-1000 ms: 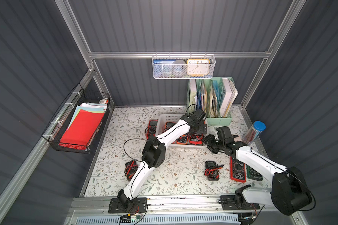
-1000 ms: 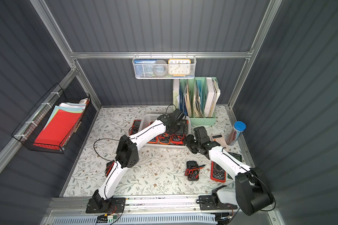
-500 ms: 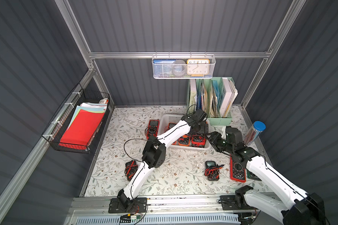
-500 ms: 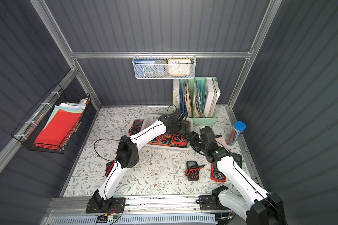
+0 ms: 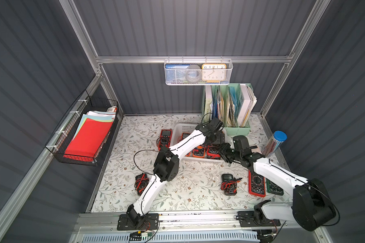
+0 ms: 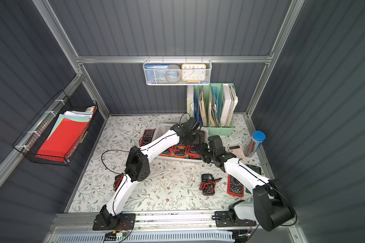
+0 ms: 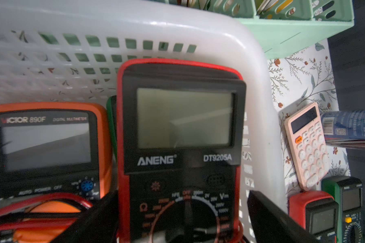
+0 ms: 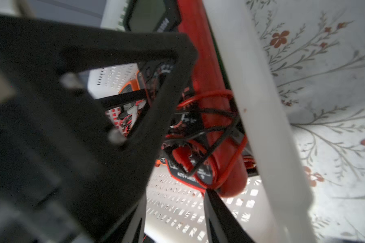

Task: Put the multimeter into the basket
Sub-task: Place the multimeter in the basket.

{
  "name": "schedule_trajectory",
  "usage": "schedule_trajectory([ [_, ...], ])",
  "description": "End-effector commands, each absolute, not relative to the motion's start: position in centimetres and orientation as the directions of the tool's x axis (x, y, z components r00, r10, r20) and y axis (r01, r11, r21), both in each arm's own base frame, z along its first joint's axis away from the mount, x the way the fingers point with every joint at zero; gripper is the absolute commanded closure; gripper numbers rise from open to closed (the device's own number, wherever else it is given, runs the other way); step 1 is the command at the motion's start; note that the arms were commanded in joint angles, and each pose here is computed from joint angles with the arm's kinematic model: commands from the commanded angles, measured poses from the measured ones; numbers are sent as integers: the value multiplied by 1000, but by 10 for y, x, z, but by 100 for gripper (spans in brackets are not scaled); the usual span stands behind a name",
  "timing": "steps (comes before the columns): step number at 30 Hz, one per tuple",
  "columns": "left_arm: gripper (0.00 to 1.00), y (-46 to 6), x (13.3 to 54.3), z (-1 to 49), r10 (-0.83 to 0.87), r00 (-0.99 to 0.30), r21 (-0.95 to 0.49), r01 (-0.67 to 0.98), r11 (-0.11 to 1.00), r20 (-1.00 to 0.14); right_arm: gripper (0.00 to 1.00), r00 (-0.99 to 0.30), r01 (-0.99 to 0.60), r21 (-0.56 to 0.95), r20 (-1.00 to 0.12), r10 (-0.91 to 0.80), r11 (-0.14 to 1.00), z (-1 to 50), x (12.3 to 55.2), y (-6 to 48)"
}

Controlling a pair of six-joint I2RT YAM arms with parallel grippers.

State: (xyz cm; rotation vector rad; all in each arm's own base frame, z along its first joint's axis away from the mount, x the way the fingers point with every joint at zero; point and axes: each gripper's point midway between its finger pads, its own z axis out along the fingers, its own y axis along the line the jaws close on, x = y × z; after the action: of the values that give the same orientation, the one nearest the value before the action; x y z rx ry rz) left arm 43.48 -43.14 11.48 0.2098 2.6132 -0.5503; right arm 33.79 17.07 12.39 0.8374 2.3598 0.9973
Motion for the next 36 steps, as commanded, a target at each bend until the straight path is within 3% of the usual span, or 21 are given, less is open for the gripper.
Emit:
schedule_trajectory([
  [1,1,-449,427,156,45,-864,-433,296,852,-501,53,-691,373,744,-177,701,555,115,351,170],
  [11,1,-445,423,192,26,-842,-461,320,828,-539,52,-669,434,712,-157,727,553,97,357,166],
  [22,1,-394,434,200,80,-765,-221,282,933,-639,49,-661,437,702,-174,730,562,101,359,163],
  [30,1,-327,419,250,180,-665,-5,266,964,-725,30,-712,288,744,-255,654,604,154,364,175],
  [36,1,-267,402,269,154,-659,23,203,979,-736,19,-718,200,761,-316,621,618,194,364,177],
])
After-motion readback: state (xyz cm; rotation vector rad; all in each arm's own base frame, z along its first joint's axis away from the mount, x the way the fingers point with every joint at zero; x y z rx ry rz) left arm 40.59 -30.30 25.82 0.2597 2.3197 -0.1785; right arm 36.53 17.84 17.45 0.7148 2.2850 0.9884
